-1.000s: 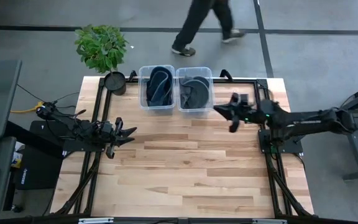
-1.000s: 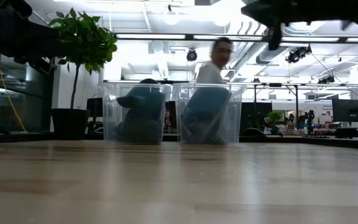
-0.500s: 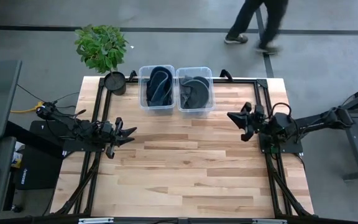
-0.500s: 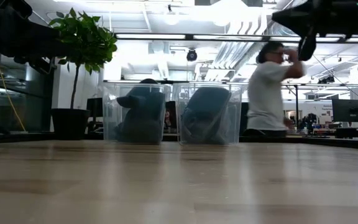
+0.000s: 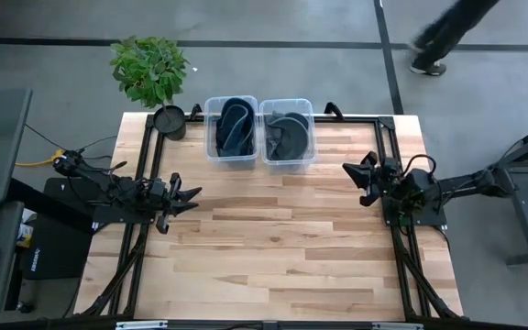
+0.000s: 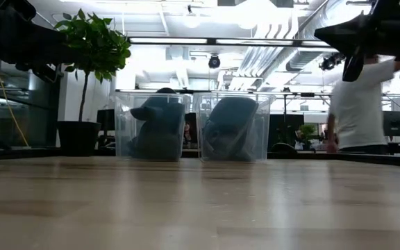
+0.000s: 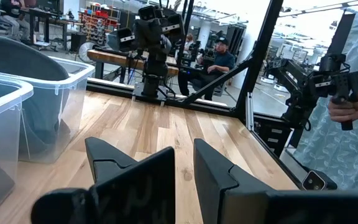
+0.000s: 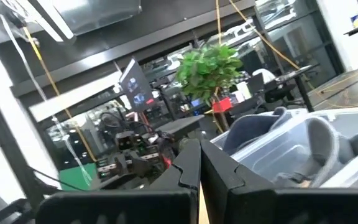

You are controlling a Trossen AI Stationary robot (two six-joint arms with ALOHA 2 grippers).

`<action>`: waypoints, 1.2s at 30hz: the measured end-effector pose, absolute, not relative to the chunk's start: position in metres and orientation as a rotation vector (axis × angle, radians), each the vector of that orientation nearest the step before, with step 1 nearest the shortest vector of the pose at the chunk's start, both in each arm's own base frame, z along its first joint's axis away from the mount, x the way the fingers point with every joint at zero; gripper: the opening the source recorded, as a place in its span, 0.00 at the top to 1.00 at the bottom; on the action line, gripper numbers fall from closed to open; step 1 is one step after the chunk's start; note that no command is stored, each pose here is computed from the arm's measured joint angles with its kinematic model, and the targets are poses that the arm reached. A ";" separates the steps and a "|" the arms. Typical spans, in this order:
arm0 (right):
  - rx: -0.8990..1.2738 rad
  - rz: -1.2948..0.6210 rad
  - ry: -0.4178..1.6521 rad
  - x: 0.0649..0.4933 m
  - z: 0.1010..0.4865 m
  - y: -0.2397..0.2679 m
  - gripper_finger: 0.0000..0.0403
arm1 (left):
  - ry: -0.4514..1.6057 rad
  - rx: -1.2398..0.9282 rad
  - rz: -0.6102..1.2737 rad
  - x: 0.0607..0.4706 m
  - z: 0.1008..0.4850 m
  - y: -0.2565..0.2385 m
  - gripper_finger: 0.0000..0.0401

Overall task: Pick & Place hat
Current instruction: Return to Home Position

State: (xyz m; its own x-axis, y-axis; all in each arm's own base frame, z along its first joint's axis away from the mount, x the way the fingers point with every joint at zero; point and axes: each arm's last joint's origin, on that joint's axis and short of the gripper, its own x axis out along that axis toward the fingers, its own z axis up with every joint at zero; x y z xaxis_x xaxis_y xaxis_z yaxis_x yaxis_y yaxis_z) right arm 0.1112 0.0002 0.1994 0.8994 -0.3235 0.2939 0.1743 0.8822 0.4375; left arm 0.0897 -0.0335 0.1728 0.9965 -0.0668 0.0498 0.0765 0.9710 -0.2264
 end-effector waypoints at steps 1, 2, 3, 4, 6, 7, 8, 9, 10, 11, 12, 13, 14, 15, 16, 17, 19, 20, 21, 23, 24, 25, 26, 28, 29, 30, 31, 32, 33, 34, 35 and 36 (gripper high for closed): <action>0.410 -0.274 -0.368 0.111 0.199 -0.001 1.00 | -0.042 -0.230 -0.072 0.090 0.173 -0.033 1.00; 0.401 -0.275 -0.362 0.110 0.199 -0.002 1.00 | -0.042 -0.230 -0.072 0.090 0.173 -0.033 1.00; 0.393 -0.268 -0.359 0.109 0.198 -0.002 1.00 | -0.042 -0.230 -0.072 0.090 0.173 -0.033 1.00; 0.384 -0.260 -0.355 0.109 0.198 -0.003 1.00 | -0.042 -0.230 -0.072 0.090 0.173 -0.033 1.00; 0.371 -0.260 -0.325 0.109 0.195 -0.004 1.00 | -0.042 -0.230 -0.072 0.090 0.173 -0.033 1.00; 0.367 -0.266 -0.308 0.109 0.194 -0.005 1.00 | -0.042 -0.230 -0.072 0.090 0.173 -0.033 1.00; 0.365 -0.271 -0.299 0.109 0.193 -0.005 1.00 | -0.042 -0.230 -0.072 0.090 0.173 -0.033 1.00; 0.359 -0.273 -0.293 0.109 0.192 -0.006 1.00 | -0.042 -0.230 -0.072 0.090 0.173 -0.033 1.00; 0.353 -0.275 -0.291 0.109 0.192 -0.006 1.00 | -0.042 -0.230 -0.072 0.090 0.173 -0.033 1.00; 0.351 -0.275 -0.288 0.109 0.192 -0.006 1.00 | -0.041 -0.230 -0.072 0.090 0.173 -0.033 1.00; 0.349 -0.274 -0.286 0.109 0.192 -0.006 1.00 | -0.042 -0.230 -0.072 0.090 0.173 -0.033 1.00; 0.348 -0.274 -0.286 0.109 0.192 -0.006 1.00 | -0.042 -0.230 -0.072 0.090 0.173 -0.033 1.00; 0.343 -0.273 -0.285 0.109 0.192 -0.006 1.00 | -0.042 -0.230 -0.072 0.090 0.173 -0.033 1.00; 0.331 -0.272 -0.283 0.109 0.192 -0.006 1.00 | -0.041 -0.230 -0.072 0.090 0.173 -0.033 1.00; 0.316 -0.271 -0.280 0.109 0.192 -0.006 1.00 | -0.042 -0.230 -0.072 0.090 0.173 -0.033 1.00; 0.300 -0.273 -0.276 0.109 0.192 -0.006 1.00 | -0.042 -0.230 -0.072 0.090 0.173 -0.033 1.00; 0.277 -0.277 -0.263 0.109 0.191 -0.006 1.00 | -0.041 -0.230 -0.072 0.090 0.173 -0.033 1.00; 0.268 -0.278 -0.259 0.109 0.190 -0.006 1.00 | -0.041 -0.230 -0.072 0.090 0.173 -0.033 1.00; 0.264 -0.279 -0.256 0.109 0.190 -0.006 1.00 | -0.042 -0.230 -0.072 0.090 0.173 -0.033 1.00; 0.264 -0.282 -0.254 0.109 0.190 -0.006 1.00 | -0.042 -0.230 -0.072 0.090 0.173 -0.033 1.00; 0.265 -0.286 -0.254 0.109 0.190 -0.006 1.00 | -0.042 -0.230 -0.072 0.090 0.173 -0.033 1.00; 0.266 -0.293 -0.254 0.109 0.190 -0.006 1.00 | -0.042 -0.230 -0.072 0.090 0.173 -0.033 1.00; 0.266 -0.296 -0.254 0.109 0.190 -0.006 1.00 | -0.042 -0.230 -0.072 0.090 0.173 -0.033 1.00; 0.267 -0.301 -0.255 0.109 0.190 -0.006 1.00 | -0.041 -0.230 -0.072 0.090 0.173 -0.033 1.00; 0.267 -0.301 -0.255 0.109 0.190 -0.006 1.00 | -0.042 -0.230 -0.072 0.090 0.173 -0.033 1.00; 0.267 -0.301 -0.255 0.109 0.190 -0.006 1.00 | -0.042 -0.230 -0.072 0.090 0.173 -0.033 1.00; 0.267 -0.301 -0.254 0.109 0.190 -0.006 1.00 | -0.041 -0.230 -0.072 0.090 0.173 -0.033 1.00; 0.267 -0.301 -0.254 0.109 0.190 -0.006 1.00 | -0.042 -0.230 -0.072 0.090 0.173 -0.033 1.00; 0.267 -0.301 -0.254 0.109 0.190 -0.006 1.00 | -0.042 -0.230 -0.072 0.090 0.173 -0.033 1.00; 0.267 -0.301 -0.254 0.109 0.190 -0.006 1.00 | -0.042 -0.230 -0.072 0.090 0.173 -0.033 1.00; 0.267 -0.301 -0.254 0.109 0.190 -0.006 1.00 | -0.042 -0.230 -0.072 0.090 0.173 -0.033 1.00; 0.267 -0.301 -0.254 0.109 0.190 -0.006 1.00 | -0.042 -0.230 -0.072 0.090 0.173 -0.033 1.00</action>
State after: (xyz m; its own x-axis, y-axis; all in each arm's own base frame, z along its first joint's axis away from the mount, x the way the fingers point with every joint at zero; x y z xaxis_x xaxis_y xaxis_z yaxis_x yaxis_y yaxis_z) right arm 0.1094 -0.0062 0.1896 0.9238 -0.3235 0.2050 0.2569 0.9204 0.2948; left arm 0.0897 -0.0335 0.1727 0.9965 -0.0665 0.0497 0.0761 0.9711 -0.2264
